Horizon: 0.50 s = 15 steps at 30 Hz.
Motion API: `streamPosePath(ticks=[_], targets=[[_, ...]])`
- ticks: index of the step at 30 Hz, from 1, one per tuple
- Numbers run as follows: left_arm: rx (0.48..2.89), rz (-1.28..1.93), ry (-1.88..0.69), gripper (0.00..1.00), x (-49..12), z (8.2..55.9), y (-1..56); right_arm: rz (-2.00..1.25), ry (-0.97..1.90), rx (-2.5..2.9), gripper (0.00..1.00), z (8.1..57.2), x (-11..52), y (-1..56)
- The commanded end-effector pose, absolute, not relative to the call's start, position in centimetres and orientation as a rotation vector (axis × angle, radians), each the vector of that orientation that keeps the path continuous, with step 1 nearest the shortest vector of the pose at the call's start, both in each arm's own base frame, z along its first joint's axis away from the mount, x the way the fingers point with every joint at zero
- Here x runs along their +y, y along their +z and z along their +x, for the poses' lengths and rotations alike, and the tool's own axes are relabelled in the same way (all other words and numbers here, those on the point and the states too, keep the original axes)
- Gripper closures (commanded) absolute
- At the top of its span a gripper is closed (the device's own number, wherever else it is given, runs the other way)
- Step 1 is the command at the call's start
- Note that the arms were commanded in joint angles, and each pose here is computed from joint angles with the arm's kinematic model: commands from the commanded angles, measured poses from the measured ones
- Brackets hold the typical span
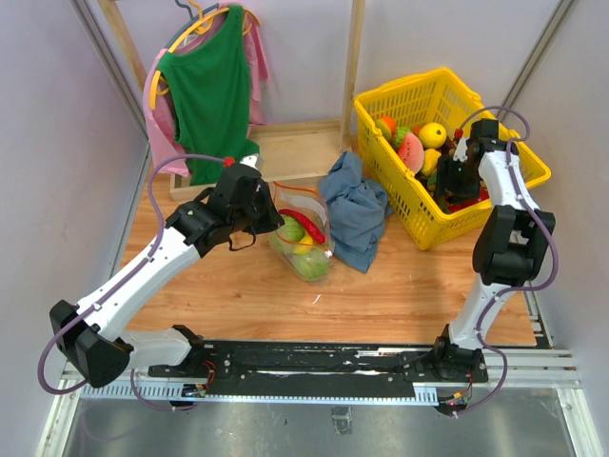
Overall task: Place the food in the zip-top bag and seal the zipper
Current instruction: Pick up the fake fruit from the bin.
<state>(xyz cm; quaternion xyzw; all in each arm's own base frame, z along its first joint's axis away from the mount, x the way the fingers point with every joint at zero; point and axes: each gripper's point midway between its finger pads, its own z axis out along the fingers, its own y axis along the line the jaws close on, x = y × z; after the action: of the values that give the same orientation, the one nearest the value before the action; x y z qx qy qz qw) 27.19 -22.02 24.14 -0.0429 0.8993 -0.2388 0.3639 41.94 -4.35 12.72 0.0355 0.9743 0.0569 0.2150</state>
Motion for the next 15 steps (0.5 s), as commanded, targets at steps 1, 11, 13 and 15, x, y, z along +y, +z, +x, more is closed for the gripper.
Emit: streamPosePath(ticks=[1,11,13,15], targets=[[2.275,-0.095,-0.643,1.0,-22.5,27.9,25.3,0.128,0.149,2.742,0.38,41.8,-5.0,10.2],[2.279,-0.104,-0.639,1.0,-22.3,27.8,25.0,0.137,0.149,2.811,0.57,41.4,-5.1,6.1],[2.278,-0.106,-0.634,1.0,-22.2,27.8,25.0,0.138,0.14,2.815,0.69,41.0,-5.2,6.1],[2.275,-0.11,-0.63,1.0,-22.1,27.9,25.1,0.137,0.13,2.798,0.81,40.7,-5.2,7.0]])
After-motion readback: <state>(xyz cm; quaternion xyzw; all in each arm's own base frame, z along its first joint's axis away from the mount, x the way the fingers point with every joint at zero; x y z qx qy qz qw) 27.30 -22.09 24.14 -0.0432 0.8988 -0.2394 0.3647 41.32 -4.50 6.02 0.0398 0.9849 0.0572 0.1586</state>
